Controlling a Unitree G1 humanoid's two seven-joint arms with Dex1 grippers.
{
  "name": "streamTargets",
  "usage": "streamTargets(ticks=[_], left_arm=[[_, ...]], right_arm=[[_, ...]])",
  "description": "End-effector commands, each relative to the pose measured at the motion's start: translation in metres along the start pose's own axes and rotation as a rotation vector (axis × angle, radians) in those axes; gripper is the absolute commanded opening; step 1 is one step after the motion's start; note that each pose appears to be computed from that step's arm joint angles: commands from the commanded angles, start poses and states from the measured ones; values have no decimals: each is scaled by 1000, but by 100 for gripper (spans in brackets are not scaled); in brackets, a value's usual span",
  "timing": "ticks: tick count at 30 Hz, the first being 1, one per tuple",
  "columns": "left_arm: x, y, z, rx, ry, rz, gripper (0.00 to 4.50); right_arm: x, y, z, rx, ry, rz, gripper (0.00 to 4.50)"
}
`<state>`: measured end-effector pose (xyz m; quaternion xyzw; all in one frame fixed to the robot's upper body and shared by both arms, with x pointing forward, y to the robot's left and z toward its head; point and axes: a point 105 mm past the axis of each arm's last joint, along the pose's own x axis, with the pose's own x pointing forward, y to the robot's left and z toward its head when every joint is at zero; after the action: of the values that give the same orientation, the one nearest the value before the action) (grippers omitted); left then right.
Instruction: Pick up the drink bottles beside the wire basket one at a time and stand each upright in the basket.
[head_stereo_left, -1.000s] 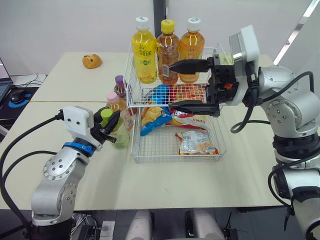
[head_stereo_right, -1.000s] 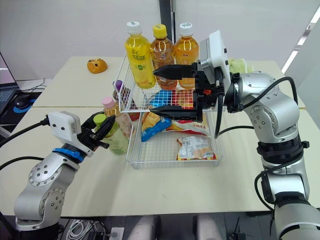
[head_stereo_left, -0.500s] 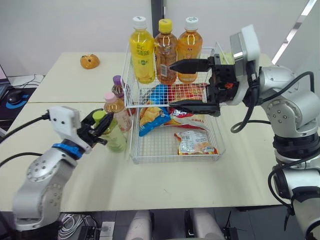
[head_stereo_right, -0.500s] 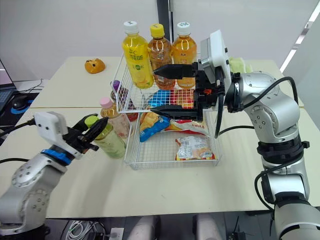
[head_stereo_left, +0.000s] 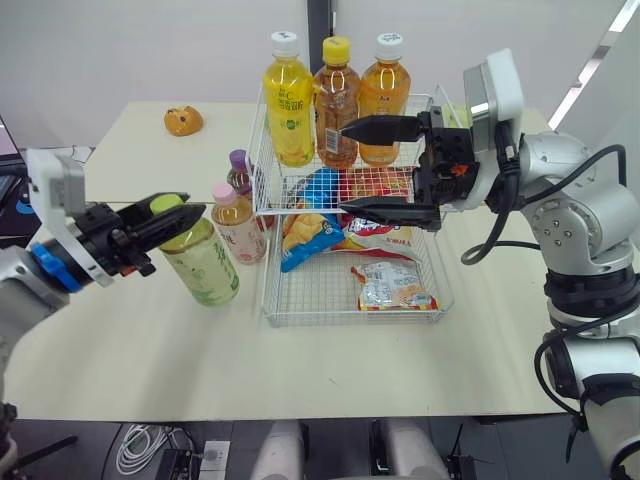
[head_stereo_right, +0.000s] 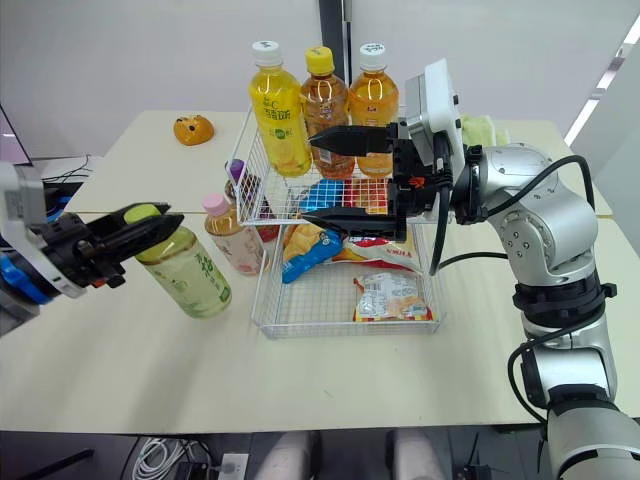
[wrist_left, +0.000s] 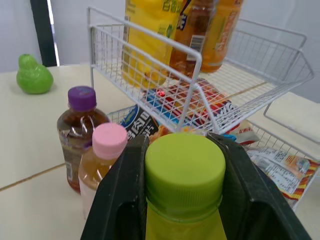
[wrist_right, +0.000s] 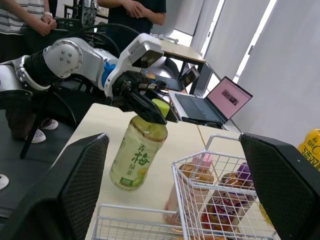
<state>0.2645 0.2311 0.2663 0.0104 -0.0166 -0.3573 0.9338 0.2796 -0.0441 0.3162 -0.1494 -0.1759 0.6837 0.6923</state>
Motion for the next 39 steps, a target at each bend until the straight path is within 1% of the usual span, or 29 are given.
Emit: streamTargets(ticks=[1,5,6,8,11,20,24,28,35,39], left_arm=[[-8,-6,31,68,-28,-44,139],[-12,-11,56,85,-33,-81,139],[-15,-12,70,104,-40,-93,139],[-20,-14,88,137,-49,-103,139],[-23,-15,105,175,-59,-104,139],[-32,-17,157,238,-149,-117,139],[-33,-15,171,276,-160,-126,139],[-27,-16,186,287,-205,-165,139],[0,-26,208,270,-262,-304,139],[20,-30,211,234,-275,-388,139]], right_arm=[[-3,1,10,-61,-16,-9,450],[-4,0,11,-68,-13,-17,450],[-4,-1,12,-69,-14,-20,450],[-5,-2,13,-64,-17,-26,450],[-7,-3,14,-58,-21,-33,450],[-16,-8,13,-56,-3,-67,450],[-19,-11,14,-59,2,-90,450],[-21,-13,13,-65,8,-109,450],[-29,-15,12,-79,37,-162,450],[-33,-18,17,-60,15,-211,450]])
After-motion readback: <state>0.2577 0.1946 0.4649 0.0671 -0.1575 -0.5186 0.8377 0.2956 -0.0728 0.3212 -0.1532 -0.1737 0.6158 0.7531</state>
